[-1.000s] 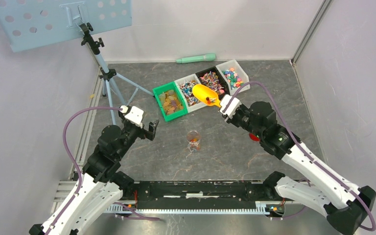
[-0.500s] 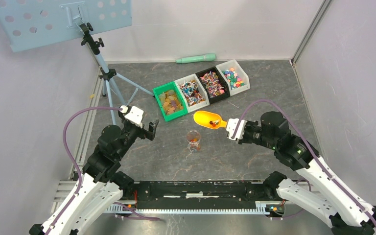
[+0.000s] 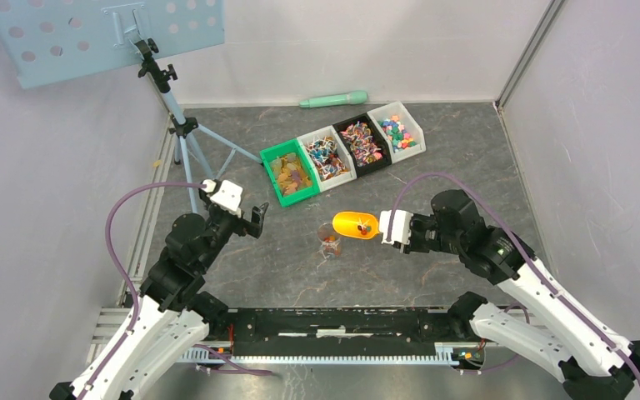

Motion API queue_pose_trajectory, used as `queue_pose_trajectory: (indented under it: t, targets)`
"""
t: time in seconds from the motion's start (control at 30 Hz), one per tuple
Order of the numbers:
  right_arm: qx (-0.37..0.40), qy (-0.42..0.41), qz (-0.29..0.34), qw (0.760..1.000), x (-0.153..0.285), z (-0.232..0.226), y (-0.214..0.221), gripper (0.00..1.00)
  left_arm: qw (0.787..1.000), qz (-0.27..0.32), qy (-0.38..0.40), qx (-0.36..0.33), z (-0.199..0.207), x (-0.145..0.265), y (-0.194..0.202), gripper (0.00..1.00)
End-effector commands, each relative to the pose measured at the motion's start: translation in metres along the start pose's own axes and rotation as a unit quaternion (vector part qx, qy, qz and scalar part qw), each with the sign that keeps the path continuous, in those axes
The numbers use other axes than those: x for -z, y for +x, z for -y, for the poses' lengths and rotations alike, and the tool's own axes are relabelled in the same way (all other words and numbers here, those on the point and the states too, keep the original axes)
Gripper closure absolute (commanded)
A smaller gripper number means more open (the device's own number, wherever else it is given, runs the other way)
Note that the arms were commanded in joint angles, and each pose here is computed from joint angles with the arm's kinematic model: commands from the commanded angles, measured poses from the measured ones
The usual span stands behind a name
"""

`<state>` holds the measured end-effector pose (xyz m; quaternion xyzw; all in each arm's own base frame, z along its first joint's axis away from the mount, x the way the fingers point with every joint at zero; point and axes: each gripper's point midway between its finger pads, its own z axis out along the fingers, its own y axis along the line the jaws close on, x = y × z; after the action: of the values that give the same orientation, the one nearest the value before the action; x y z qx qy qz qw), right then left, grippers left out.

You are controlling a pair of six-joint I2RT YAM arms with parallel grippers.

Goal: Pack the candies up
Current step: Place the fake candies in the packing bottle.

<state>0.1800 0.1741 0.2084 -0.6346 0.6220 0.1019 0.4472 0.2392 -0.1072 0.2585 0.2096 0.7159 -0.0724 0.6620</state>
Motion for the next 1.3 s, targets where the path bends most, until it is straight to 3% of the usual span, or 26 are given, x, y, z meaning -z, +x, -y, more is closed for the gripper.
queue_pose_trajectory:
  t: [0.0, 1.0, 1.27]
  targets:
    - [0.012, 0.022, 0.008, 1.000, 0.011, 0.014, -0.015, 1.00, 1.000, 0.014, -0.012, 0.015, -0.004, 0.002, -0.006, 0.00]
    - [0.012, -0.015, -0.061, 0.998, 0.006, 0.010, -0.027, 1.00, 1.000, 0.021, -0.012, 0.017, -0.004, 0.005, -0.009, 0.00]
    - [0.026, -0.016, -0.108, 0.994, 0.006, 0.014, -0.029, 1.00, 0.999, 0.024, -0.014, 0.016, -0.006, 0.007, -0.011, 0.00]
